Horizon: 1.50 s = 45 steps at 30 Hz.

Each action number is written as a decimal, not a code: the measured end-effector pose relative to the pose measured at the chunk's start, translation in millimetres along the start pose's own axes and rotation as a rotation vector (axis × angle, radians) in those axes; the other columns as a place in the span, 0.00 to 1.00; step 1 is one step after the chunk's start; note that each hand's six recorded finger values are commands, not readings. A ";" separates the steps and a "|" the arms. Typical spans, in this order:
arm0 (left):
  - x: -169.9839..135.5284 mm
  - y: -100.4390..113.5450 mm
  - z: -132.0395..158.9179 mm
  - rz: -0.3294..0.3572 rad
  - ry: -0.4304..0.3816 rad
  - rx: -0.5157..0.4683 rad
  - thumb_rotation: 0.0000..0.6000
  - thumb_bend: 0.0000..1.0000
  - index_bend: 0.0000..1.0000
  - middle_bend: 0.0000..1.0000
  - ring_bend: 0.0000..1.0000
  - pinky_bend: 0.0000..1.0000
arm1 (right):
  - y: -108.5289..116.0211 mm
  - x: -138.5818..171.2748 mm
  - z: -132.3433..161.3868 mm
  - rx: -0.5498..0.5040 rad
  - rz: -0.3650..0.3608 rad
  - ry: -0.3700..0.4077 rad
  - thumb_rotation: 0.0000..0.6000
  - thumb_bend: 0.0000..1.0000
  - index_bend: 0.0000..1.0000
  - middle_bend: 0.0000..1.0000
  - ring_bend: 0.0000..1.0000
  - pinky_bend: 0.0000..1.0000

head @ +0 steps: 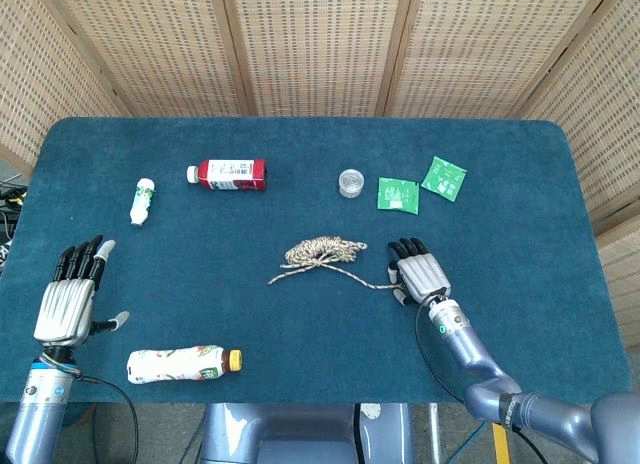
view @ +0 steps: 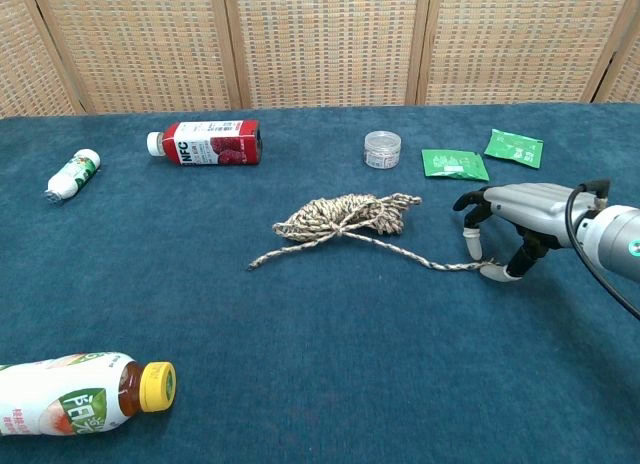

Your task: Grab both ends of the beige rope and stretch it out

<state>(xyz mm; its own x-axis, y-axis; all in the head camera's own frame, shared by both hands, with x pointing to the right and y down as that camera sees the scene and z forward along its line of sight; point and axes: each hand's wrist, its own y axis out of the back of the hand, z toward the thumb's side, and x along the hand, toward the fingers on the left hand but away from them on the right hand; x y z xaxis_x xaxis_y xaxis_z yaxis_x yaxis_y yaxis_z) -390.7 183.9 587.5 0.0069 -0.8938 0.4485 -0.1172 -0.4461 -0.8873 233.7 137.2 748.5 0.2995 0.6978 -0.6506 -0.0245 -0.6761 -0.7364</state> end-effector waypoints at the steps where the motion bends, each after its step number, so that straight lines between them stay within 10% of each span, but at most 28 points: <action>1: 0.0 -0.3 0.1 -0.001 0.000 0.000 1.00 0.00 0.00 0.00 0.00 0.00 | -0.3 -0.3 0.5 0.001 0.002 0.001 1.00 0.35 0.53 0.09 0.00 0.00; 23: 10.6 -8.2 19.8 -0.039 -0.050 0.018 1.00 0.00 0.00 0.00 0.00 0.00 | 2.6 -4.2 7.4 0.044 0.000 0.014 1.00 0.50 0.67 0.14 0.00 0.00; 31: 43.5 -26.0 61.3 -0.138 -0.110 0.006 1.00 0.00 0.24 0.00 0.00 0.00 | 7.0 -2.4 13.3 0.062 -0.015 0.030 1.00 0.51 0.67 0.14 0.00 0.00; 45: 99.4 -76.0 163.0 -0.307 -0.112 -0.018 1.00 0.32 0.41 0.00 0.00 0.00 | 11.0 -2.3 14.1 0.084 -0.014 0.026 1.00 0.51 0.69 0.15 0.00 0.00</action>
<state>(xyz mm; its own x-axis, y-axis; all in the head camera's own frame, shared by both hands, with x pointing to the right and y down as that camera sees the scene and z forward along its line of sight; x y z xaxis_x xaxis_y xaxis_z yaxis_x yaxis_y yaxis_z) -219.2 121.5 681.9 0.1534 -0.7179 0.6790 -0.1102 -0.6953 -0.7102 219.3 131.5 739.2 0.3252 0.6997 -0.6361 -0.0994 -0.6437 -0.7588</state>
